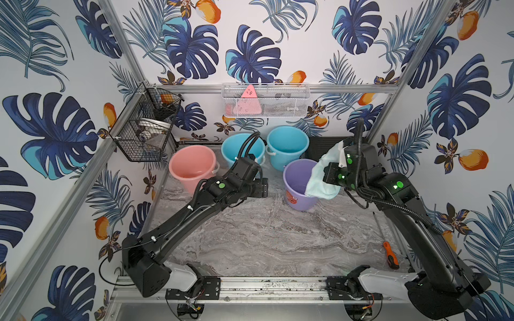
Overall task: Wipe the inside of the bucket with a cloth
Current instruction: Pick up the cleaning item at the center of the board, then pick up the bucket from the center of the board, then wipe the dirt from the inside of the bucket.
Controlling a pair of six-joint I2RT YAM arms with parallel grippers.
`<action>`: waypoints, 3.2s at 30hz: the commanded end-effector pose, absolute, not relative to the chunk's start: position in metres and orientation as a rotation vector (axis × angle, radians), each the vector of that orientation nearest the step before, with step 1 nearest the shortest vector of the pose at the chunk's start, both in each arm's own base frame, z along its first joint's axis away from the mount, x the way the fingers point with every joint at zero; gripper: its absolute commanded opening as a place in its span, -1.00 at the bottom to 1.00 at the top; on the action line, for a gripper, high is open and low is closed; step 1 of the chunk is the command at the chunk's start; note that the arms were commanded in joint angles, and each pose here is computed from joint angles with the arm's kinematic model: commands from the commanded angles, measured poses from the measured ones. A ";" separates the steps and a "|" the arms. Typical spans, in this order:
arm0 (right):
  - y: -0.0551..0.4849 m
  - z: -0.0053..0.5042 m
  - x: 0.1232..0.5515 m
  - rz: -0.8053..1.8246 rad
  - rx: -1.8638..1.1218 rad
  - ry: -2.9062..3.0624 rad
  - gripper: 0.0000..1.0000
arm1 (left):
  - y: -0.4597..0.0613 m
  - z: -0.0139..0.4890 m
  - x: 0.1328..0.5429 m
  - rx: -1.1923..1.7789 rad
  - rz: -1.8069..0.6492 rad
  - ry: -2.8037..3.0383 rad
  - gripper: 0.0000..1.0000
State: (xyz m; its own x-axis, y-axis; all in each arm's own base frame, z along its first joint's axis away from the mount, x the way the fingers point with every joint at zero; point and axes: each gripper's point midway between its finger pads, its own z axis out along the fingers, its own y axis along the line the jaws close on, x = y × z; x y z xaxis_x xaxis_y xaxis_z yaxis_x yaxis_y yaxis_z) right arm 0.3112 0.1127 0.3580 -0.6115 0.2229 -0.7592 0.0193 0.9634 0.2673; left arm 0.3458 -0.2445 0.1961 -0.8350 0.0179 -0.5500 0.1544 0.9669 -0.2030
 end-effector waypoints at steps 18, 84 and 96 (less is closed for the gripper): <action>0.048 0.370 0.304 0.074 0.229 2.172 -0.93 | -0.335 0.133 0.413 -0.080 -0.284 2.670 0.19; 0.331 0.188 0.206 0.460 -1.192 2.022 -1.00 | -0.224 0.166 0.261 0.209 -0.373 2.546 -1.00; 0.316 0.136 0.191 0.192 -1.730 1.727 -1.00 | -0.231 0.183 0.237 0.369 -0.350 2.463 -1.00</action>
